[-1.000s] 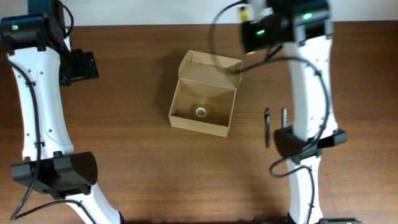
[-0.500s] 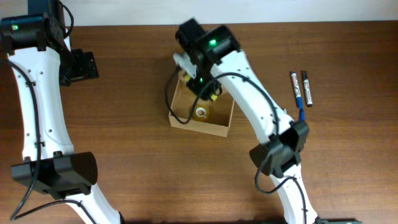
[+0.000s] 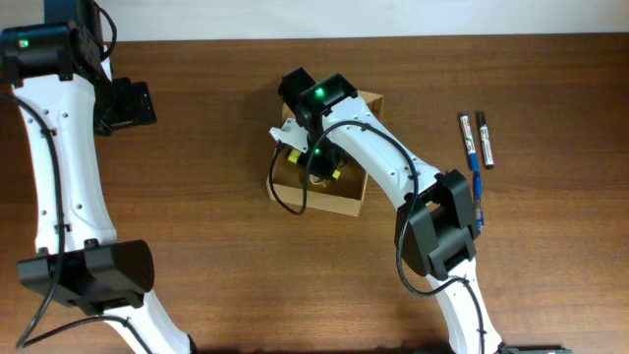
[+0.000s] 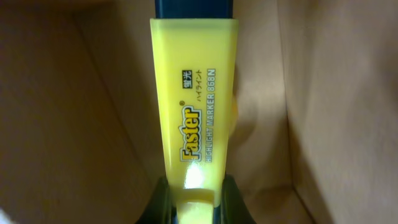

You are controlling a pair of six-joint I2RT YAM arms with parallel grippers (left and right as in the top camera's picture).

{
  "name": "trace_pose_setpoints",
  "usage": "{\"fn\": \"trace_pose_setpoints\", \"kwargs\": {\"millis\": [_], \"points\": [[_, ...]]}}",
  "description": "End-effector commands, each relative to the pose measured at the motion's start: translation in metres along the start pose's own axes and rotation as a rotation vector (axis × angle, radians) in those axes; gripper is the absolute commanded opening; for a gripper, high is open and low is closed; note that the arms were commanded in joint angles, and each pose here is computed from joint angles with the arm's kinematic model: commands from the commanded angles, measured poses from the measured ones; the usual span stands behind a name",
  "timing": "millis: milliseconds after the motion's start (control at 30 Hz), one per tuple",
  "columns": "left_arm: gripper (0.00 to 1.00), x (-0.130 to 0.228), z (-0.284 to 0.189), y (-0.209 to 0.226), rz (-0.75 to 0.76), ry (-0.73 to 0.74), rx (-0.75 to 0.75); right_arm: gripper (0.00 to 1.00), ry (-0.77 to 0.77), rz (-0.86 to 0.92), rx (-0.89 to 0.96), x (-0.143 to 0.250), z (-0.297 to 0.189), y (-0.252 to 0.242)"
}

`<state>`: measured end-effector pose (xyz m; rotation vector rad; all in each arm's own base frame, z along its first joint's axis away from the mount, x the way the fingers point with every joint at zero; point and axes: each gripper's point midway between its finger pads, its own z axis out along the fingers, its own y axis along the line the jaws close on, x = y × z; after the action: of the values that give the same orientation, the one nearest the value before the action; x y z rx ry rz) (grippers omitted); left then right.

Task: Pack container
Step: 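Carry the yellow highlighter into the box and release it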

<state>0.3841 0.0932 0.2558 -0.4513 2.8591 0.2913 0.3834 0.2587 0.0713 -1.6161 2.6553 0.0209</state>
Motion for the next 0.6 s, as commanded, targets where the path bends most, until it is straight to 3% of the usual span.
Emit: {"fn": "trace_pose_setpoints", "kwargs": {"millis": [0,300,567], "points": [[1.00,0.001,-0.002,0.003,0.005,-0.002,-0.008,0.04,-0.020,-0.040,-0.035,-0.003,0.004,0.005],[1.00,0.001,-0.002,0.003,0.005,-0.002,-0.008,0.11,0.037,-0.012,0.060,0.009,-0.004,-0.010],[1.00,0.001,-0.002,0.003,0.005,-0.002,-0.008,0.18,-0.032,0.009,0.106,0.009,-0.040,-0.017]]}}
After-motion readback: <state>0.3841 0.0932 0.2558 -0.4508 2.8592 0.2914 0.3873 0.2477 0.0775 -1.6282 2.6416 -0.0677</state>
